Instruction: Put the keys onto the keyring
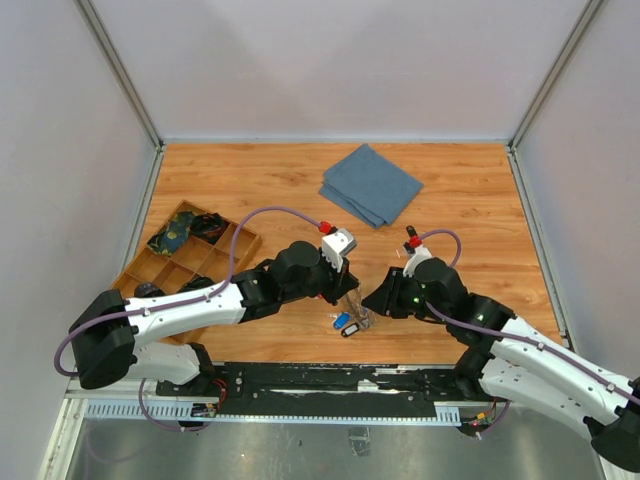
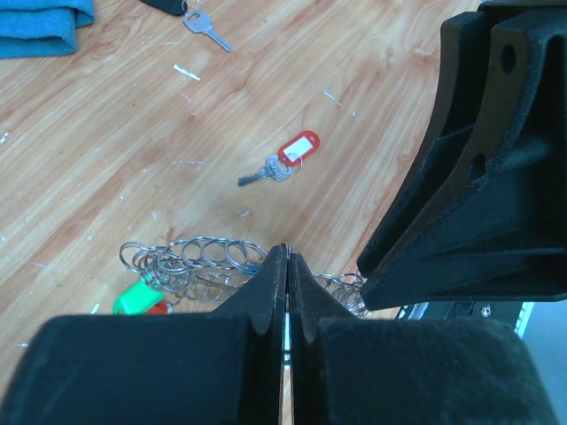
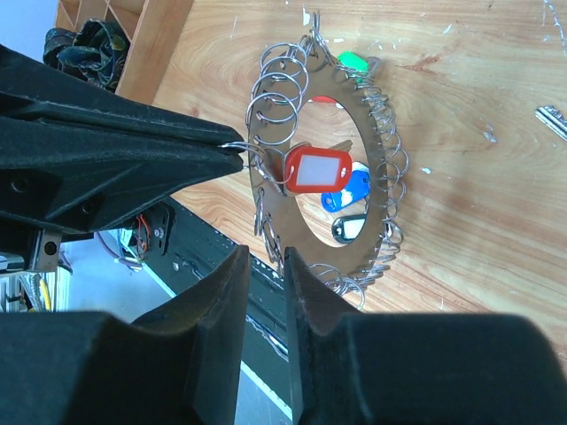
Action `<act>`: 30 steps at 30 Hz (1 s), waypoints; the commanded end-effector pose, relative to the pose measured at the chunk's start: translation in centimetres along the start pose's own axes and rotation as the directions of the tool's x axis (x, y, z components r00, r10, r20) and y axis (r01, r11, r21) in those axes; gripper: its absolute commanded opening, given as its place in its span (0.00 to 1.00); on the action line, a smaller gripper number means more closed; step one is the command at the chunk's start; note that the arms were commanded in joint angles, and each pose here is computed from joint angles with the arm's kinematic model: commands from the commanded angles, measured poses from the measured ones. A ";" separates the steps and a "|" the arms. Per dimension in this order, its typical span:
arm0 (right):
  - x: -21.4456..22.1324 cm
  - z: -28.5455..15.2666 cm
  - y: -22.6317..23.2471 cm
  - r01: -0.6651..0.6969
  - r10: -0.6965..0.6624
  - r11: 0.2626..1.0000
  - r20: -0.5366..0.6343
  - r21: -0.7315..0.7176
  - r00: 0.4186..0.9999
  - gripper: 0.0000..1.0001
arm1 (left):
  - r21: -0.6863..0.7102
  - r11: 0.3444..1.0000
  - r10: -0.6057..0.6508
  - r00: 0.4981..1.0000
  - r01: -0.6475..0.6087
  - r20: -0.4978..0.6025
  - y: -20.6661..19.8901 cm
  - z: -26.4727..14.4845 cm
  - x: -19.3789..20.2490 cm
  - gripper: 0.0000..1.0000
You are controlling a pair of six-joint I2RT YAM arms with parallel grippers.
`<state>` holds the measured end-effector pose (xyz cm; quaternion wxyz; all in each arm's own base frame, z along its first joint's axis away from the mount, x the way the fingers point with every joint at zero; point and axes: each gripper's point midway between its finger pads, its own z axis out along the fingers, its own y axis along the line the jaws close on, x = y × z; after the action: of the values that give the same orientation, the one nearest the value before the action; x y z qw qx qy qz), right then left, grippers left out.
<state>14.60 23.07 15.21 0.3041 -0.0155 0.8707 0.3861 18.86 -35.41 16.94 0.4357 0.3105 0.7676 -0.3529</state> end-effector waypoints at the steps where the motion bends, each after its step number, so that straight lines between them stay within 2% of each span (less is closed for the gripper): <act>1: -0.7 0.4 -0.3 0.001 -0.001 1.000 0.032 0.002 0.999 0.22 | 0.021 1.000 -0.005 0.998 0.003 0.067 -0.5 -0.5 -1.9 0.01; 14: -0.5 0.9 -0.3 0.002 -0.001 1.000 0.023 -0.003 1.000 0.18 | 0.022 1.000 -0.003 0.998 0.001 0.067 -0.5 -0.6 -2.0 0.00; 25: -1.1 0.3 0.3 0.010 -0.009 1.000 0.049 -0.019 0.999 0.01 | 0.024 1.000 -0.001 0.997 -0.001 0.082 -0.5 -1.0 -2.0 0.00; 30: -1.7 -0.4 1.0 0.012 -0.010 0.999 0.061 -0.037 0.998 0.01 | 0.029 1.000 -0.008 0.993 0.005 0.115 -0.5 -1.6 -2.2 0.00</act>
<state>14.86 23.40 15.39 0.3124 -0.0192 0.8640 0.3943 18.49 -34.78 17.43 0.4439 0.3081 0.7608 -0.3594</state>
